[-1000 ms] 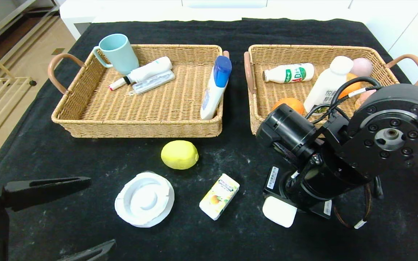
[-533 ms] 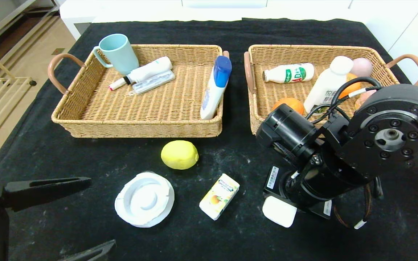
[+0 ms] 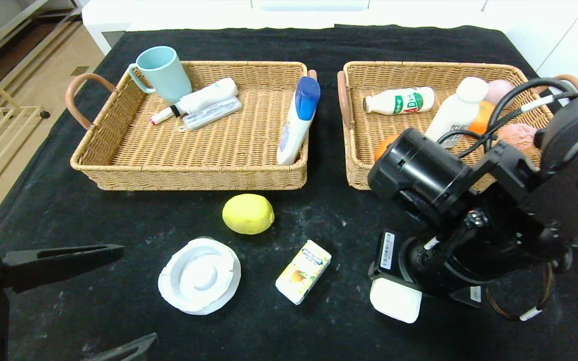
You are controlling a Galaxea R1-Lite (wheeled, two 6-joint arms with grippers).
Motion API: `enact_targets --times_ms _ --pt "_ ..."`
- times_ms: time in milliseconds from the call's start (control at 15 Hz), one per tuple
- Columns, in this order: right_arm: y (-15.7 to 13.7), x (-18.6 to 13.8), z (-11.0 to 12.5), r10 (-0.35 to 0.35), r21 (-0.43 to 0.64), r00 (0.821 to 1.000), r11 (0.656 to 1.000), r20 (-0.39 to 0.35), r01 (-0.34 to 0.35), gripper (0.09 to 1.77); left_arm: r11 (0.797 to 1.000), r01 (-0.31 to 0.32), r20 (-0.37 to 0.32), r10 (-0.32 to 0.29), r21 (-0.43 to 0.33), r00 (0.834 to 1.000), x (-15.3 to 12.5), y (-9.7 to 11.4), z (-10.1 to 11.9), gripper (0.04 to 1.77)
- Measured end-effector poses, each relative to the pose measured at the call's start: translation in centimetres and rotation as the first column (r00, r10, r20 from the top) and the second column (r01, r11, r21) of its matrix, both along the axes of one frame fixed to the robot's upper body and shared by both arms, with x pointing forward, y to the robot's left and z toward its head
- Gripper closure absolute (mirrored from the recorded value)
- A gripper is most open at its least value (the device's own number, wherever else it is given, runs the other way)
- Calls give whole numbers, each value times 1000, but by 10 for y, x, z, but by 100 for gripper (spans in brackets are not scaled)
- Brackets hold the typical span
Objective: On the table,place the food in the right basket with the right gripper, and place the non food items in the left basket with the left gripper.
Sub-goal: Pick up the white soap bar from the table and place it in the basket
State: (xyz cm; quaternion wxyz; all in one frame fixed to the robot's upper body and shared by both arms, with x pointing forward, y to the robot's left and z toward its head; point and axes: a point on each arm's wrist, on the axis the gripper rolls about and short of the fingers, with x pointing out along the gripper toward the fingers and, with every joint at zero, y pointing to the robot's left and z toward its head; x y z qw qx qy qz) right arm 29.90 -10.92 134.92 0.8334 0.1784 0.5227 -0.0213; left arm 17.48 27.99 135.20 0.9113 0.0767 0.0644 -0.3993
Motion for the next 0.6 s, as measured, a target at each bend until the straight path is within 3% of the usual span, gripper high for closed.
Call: enact_targets --times_ms 267,467,600 --pt "1 -20 36 119 31 989 992 92 -123 81 1000 0 0 0 0 1000 0 0 0 9" --pt "13 -26 56 157 56 970 984 186 -171 81 1000 0 6 0 -3 1000 -1 0 1 9" --pt "25 -26 62 198 34 948 976 249 -213 81 1000 -1 12 1 -6 1000 -1 1 2 9"
